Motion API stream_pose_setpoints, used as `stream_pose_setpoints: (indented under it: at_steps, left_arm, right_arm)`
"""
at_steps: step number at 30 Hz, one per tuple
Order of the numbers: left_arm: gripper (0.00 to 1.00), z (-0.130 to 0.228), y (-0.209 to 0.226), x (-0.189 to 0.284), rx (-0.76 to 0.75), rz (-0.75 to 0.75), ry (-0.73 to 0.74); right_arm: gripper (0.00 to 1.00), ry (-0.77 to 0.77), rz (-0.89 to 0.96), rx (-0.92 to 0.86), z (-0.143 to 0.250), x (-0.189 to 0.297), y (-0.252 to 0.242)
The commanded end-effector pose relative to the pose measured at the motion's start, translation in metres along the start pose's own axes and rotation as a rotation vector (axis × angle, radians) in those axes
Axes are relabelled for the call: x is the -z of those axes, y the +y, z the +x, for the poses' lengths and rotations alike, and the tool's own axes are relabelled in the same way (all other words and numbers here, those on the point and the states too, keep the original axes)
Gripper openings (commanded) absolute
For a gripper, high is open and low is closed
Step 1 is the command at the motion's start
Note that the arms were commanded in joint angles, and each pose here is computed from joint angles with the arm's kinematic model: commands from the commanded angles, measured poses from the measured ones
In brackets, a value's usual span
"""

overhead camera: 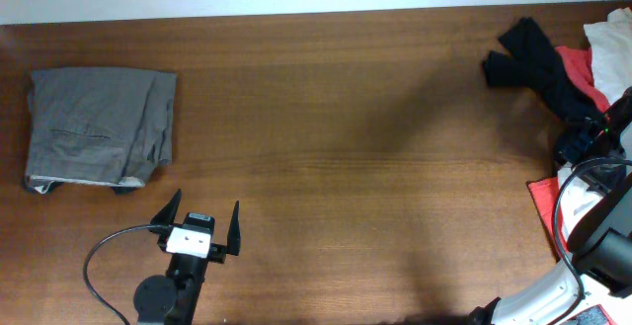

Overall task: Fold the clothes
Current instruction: 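Grasp the white T-shirt in the pile with the right gripper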

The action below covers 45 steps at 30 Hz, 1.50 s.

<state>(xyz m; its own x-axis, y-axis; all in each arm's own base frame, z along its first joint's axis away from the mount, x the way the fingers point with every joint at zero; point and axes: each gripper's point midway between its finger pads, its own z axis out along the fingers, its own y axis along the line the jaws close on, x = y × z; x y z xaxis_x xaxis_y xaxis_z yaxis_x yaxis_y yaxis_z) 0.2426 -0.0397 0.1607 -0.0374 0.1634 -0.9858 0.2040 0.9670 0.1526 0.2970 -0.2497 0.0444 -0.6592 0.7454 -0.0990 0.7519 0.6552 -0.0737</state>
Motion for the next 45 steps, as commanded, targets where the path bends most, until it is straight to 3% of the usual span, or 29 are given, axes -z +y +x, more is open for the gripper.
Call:
stream_pose_setpoints:
  at_steps: [1, 18, 23, 32, 40, 45]
  left_arm:
    - [0.99, 0.002, 0.0, 0.0, -0.013, -0.004, 0.0]
    - [0.99, 0.002, 0.0, 0.0, -0.013, -0.004, 0.0]
    - [0.99, 0.002, 0.0, 0.0, -0.013, -0.004, 0.0]
    - [1.0, 0.002, 0.0, 0.0, -0.013, -0.004, 0.0]
    - [1.0, 0.002, 0.0, 0.0, -0.013, -0.004, 0.0]
    - [0.99, 0.002, 0.0, 0.0, -0.013, -0.004, 0.0]
  right_arm:
    - [0.69, 0.027, -0.001, -0.008, 0.009, -0.012, 0.0]
    - [0.68, 0.021, 0.003, -0.008, 0.011, -0.02, -0.001]
    - [0.55, 0.02, 0.002, -0.008, 0.011, -0.021, -0.001]
    - [0.54, 0.011, 0.0, -0.009, 0.013, -0.03, -0.001]
    - [0.04, 0.026, -0.015, -0.008, 0.014, -0.025, 0.002]
    - [0.04, 0.039, -0.021, -0.008, 0.004, 0.006, 0.003]
